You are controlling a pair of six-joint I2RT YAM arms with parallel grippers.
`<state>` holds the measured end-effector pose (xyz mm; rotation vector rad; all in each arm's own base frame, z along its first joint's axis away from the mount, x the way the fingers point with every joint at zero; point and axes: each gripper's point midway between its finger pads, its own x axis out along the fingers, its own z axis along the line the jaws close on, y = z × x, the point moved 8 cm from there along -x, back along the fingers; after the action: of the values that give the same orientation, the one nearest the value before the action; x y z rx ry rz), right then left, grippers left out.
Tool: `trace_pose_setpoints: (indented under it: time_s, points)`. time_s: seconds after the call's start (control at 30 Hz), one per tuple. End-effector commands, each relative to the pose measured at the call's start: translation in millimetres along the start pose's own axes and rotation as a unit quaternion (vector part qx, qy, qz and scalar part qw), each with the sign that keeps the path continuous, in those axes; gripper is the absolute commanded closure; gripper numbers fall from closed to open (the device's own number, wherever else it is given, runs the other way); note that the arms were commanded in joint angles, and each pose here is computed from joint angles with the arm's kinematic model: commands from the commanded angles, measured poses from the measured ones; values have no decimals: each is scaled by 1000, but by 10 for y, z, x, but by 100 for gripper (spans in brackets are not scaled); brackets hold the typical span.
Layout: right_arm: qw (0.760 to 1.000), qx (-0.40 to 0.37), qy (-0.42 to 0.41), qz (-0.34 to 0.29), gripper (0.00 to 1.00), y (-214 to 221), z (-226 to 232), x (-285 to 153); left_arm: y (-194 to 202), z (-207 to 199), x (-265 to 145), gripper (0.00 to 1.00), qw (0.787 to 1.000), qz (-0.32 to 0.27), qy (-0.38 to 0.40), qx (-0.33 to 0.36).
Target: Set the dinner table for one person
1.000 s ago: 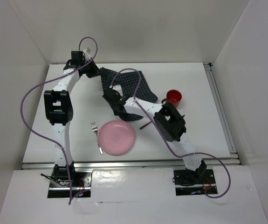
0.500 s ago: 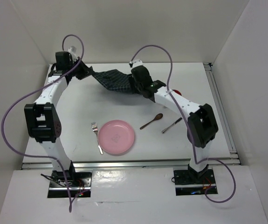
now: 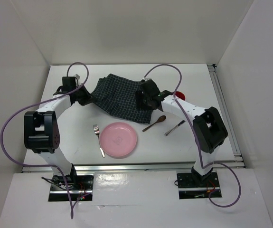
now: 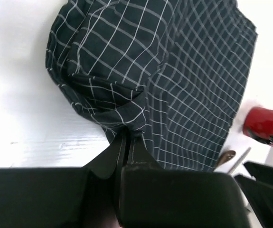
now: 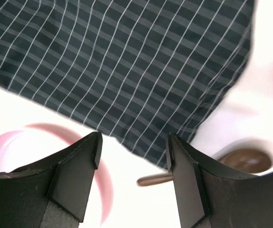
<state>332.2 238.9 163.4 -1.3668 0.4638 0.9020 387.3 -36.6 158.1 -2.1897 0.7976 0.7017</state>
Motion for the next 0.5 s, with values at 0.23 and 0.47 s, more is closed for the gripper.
trace_pose_setpoints:
  time_s: [0.23,0.47]
  points:
    - [981,185,-3,62,35,425,105,-161,-35,-32,-214,100,998,-51,-22,6]
    - [954,290,-59,52,37,520,94,-121,-9,28,-248,100,998,-47,-34,4]
